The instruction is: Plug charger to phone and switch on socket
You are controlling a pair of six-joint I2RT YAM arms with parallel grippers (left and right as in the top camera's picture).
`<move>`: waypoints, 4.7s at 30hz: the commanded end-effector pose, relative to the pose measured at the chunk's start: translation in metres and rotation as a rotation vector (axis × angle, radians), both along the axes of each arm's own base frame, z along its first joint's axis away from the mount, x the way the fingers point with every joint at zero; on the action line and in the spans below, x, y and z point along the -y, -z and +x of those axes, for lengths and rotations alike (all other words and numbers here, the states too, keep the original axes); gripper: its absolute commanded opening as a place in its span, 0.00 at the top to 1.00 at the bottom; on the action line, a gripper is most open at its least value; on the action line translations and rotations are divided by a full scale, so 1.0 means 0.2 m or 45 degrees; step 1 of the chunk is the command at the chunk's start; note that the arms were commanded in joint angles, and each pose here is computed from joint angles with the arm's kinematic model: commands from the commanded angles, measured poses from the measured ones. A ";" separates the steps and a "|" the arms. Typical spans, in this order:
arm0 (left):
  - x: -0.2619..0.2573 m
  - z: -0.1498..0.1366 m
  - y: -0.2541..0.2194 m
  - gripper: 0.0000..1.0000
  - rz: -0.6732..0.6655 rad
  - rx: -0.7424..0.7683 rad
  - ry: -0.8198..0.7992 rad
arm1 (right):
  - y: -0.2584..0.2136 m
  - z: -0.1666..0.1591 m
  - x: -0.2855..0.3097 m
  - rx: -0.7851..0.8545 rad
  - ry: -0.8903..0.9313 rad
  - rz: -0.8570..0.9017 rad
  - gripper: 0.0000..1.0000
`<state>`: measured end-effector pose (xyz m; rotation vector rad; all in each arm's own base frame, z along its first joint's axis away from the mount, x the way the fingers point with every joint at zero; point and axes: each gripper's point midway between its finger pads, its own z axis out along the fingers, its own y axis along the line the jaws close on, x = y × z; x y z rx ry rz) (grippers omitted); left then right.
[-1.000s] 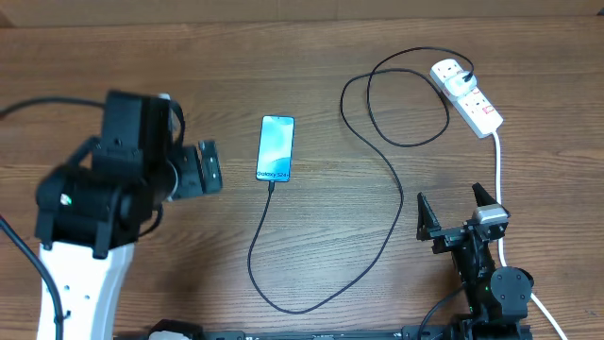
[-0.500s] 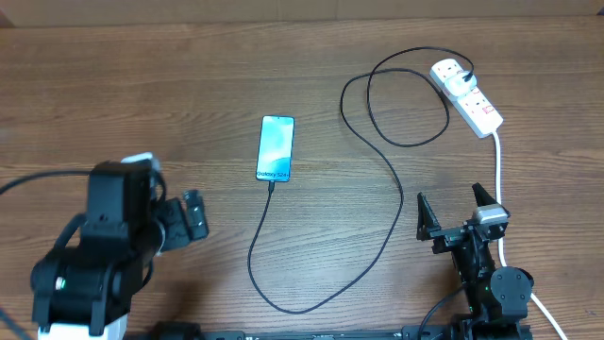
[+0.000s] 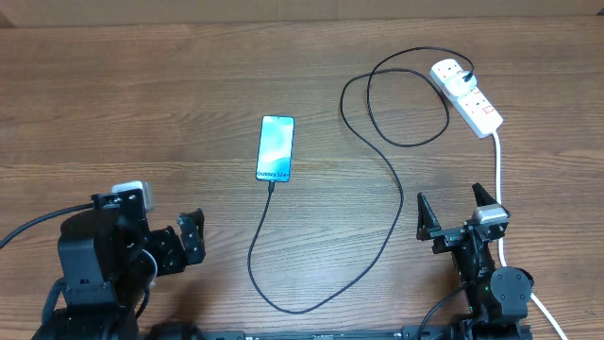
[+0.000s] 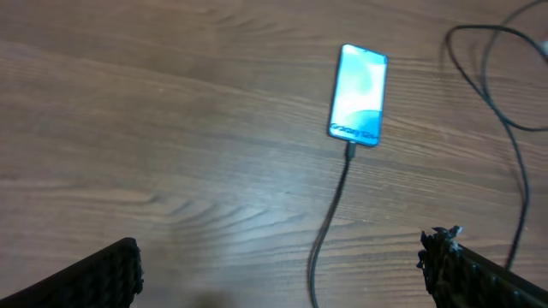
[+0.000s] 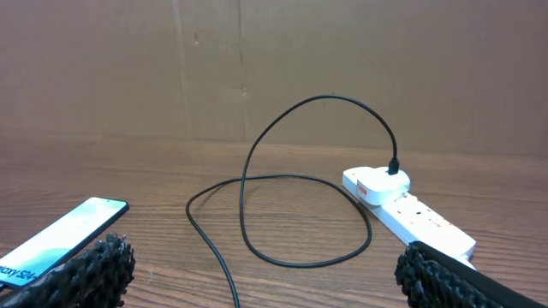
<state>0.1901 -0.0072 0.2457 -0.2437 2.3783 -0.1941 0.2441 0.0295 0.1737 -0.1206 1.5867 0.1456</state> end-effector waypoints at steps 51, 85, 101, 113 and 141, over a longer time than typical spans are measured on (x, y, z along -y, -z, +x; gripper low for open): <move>0.05 0.22 0.18 0.00 -0.006 1.038 0.046 | 0.01 0.00 0.01 0.007 0.011 0.002 0.00; -0.07 0.28 0.45 0.00 0.191 0.942 -0.065 | 0.01 0.00 0.01 0.007 0.011 0.002 0.00; -0.08 0.28 0.45 0.00 0.360 0.936 0.001 | 0.01 0.00 0.01 0.007 0.011 0.002 0.00; -0.14 0.28 0.44 0.00 0.335 0.933 -0.102 | 0.01 0.00 0.01 0.007 0.011 0.002 0.00; -0.10 0.28 0.45 0.00 0.380 0.932 -0.014 | 0.01 0.00 0.01 0.006 0.011 0.002 0.00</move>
